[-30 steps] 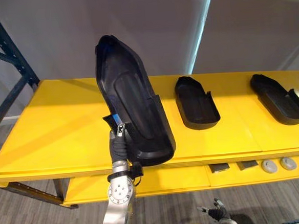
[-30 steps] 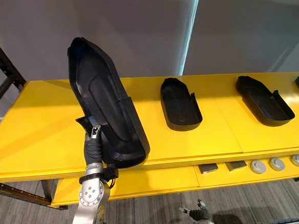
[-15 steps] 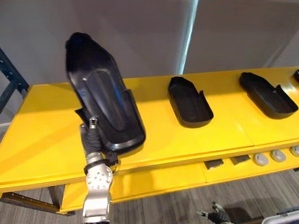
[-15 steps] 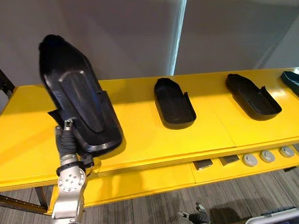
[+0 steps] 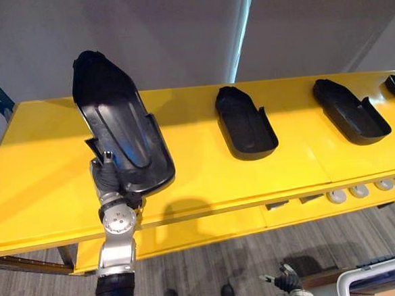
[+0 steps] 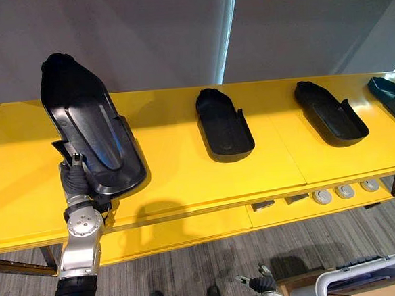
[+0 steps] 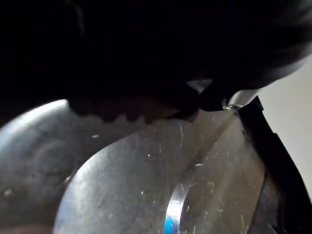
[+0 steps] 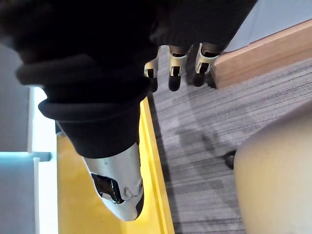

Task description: Walk over and take plastic housings, then place them on the shelf

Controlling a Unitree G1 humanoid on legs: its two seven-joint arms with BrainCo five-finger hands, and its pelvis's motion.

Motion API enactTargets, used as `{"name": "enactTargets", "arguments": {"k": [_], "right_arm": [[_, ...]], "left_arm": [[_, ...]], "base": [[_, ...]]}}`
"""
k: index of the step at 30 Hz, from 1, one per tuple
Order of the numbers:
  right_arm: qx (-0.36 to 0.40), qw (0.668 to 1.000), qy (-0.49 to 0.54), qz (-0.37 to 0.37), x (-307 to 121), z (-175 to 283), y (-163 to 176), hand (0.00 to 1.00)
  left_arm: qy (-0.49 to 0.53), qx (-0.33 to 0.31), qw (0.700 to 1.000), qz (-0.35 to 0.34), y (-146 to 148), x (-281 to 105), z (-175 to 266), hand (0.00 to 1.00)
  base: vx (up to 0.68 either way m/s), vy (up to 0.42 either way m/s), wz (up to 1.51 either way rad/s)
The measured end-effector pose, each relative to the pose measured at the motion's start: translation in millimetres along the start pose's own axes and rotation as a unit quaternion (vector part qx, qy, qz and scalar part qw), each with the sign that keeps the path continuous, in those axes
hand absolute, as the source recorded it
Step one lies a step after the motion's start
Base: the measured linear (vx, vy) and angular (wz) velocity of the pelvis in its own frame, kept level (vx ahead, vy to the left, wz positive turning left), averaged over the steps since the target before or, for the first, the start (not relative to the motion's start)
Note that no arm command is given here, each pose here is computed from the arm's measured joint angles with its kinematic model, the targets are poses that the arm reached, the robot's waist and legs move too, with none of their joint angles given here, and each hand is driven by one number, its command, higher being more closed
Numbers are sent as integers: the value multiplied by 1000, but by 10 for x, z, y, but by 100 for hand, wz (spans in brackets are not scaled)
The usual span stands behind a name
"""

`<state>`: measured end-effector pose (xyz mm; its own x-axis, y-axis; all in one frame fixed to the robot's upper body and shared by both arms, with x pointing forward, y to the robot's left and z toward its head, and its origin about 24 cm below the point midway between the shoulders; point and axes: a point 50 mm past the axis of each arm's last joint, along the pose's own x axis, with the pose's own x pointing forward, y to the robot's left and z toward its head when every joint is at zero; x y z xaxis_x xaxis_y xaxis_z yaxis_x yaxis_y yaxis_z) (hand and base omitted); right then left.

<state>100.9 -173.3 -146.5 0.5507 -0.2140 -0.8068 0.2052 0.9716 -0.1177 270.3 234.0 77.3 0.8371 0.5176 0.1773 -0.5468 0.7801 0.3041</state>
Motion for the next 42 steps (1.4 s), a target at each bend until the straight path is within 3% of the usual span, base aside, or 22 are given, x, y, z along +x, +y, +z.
{"name": "enactTargets", "arguments": {"k": [3, 4, 23, 32, 40, 41, 42], "right_arm": [[-6, 1000, -17, 10, 3, 79, 32, 0], [-9, 1000, -23, 16, 3, 102, 40, 0], [-20, 998, -48, 43, 13, 236, 152, 0], [-28, 997, -46, 49, 5, 225, 189, 0], [-33, 997, -46, 55, 1, 217, 221, 0], [-33, 997, -46, 55, 1, 213, 221, 0], [-33, 997, -45, 55, 2, 208, 220, 0]], "left_arm": [[-3, 33, 999, -7, -1, 132, 18, 100], [-7, 40, 999, -7, 4, 176, 40, 0], [1, 42, 999, 27, 99, 455, 138, 0], [-61, -55, 995, 64, 79, 319, 489, 0], [-178, -105, 976, 65, 150, -142, 826, 0], [-195, -104, 973, 60, 156, -269, 840, 100], [-205, -103, 972, 48, 139, -378, 843, 100]], "base": [[-77, 4, -7], [-72, -9, -7], [-6, -3, 0], [6, 0, 6], [11, -6, 8], [0, 0, 0], [0, 0, 0]]}}
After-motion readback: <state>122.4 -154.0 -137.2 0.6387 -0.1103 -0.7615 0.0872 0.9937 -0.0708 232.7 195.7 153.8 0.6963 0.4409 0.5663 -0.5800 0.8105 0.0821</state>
